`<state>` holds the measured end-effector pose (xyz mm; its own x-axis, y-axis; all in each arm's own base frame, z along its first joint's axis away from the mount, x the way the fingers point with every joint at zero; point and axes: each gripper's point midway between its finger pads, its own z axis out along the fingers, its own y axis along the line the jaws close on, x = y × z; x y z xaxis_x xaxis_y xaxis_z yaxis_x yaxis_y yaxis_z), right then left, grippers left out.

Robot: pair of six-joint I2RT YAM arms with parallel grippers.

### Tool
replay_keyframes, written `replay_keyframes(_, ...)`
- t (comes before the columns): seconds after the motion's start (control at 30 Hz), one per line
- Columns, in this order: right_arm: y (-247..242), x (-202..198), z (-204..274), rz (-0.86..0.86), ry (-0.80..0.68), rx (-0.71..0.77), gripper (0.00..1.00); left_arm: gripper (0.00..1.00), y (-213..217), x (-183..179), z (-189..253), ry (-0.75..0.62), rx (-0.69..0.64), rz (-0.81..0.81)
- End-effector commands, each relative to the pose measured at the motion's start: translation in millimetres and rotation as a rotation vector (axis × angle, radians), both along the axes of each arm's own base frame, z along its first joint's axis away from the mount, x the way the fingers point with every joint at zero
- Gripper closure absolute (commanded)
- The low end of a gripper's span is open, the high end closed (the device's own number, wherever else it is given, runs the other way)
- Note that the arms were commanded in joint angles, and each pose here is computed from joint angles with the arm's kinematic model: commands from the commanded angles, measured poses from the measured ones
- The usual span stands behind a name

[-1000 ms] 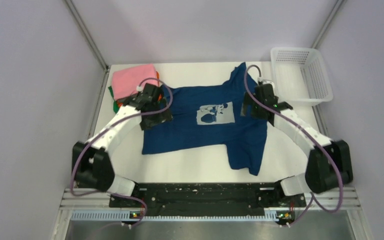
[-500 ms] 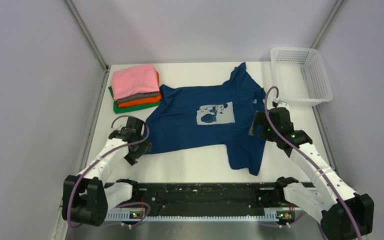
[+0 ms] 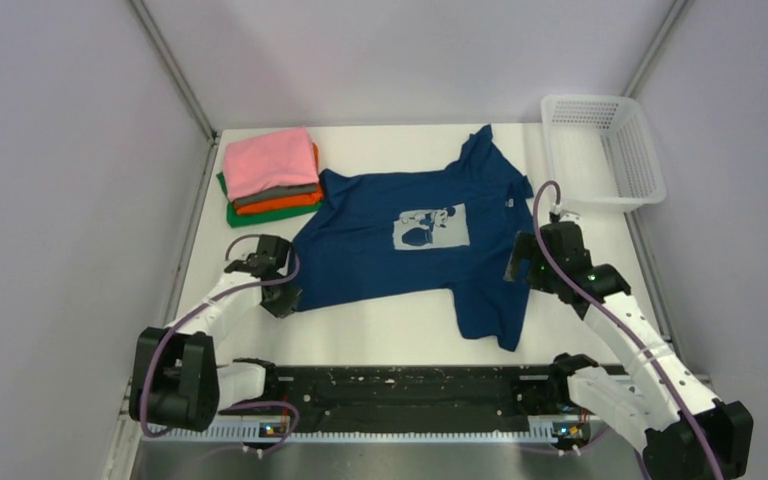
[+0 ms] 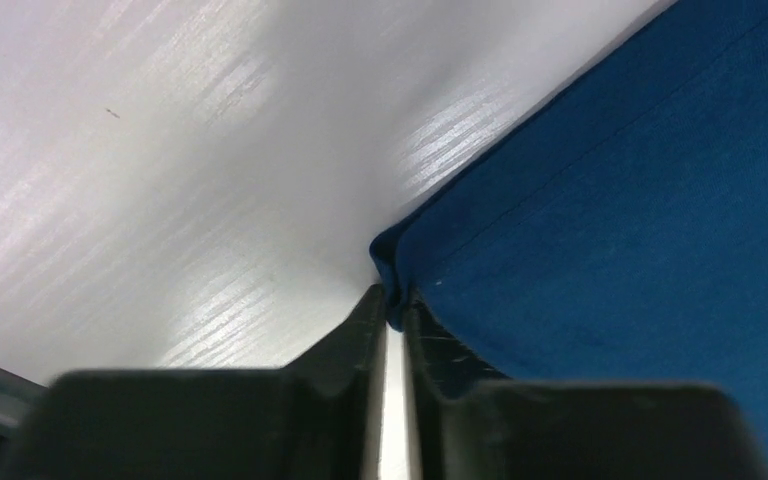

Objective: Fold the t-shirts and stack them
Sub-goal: Flatten out the tshirt

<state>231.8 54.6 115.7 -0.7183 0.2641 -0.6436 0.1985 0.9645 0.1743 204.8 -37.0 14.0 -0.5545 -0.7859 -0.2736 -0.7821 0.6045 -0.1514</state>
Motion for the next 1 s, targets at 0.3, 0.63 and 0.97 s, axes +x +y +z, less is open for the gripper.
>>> replay_keyframes(0.3, 16.2, -86.7, -29.5, -0.031, 0.338, 0.119, 0.18, 1.00, 2.8, -2.2, -7.8, 0.045, 0.012, -0.014)
replay_keyframes(0.63, 37.0, -94.0, -79.2, -0.033, 0.394, 0.130, 0.37, 1.00, -1.6, -6.2, -6.0, 0.008, -0.013, -0.063)
replay_keyframes(0.97, 40.0, -98.5, -112.0, -0.071, 0.430, 0.094, 0.49, 1.00, -0.5, -2.8, -1.0, -0.021, -0.005, -0.083)
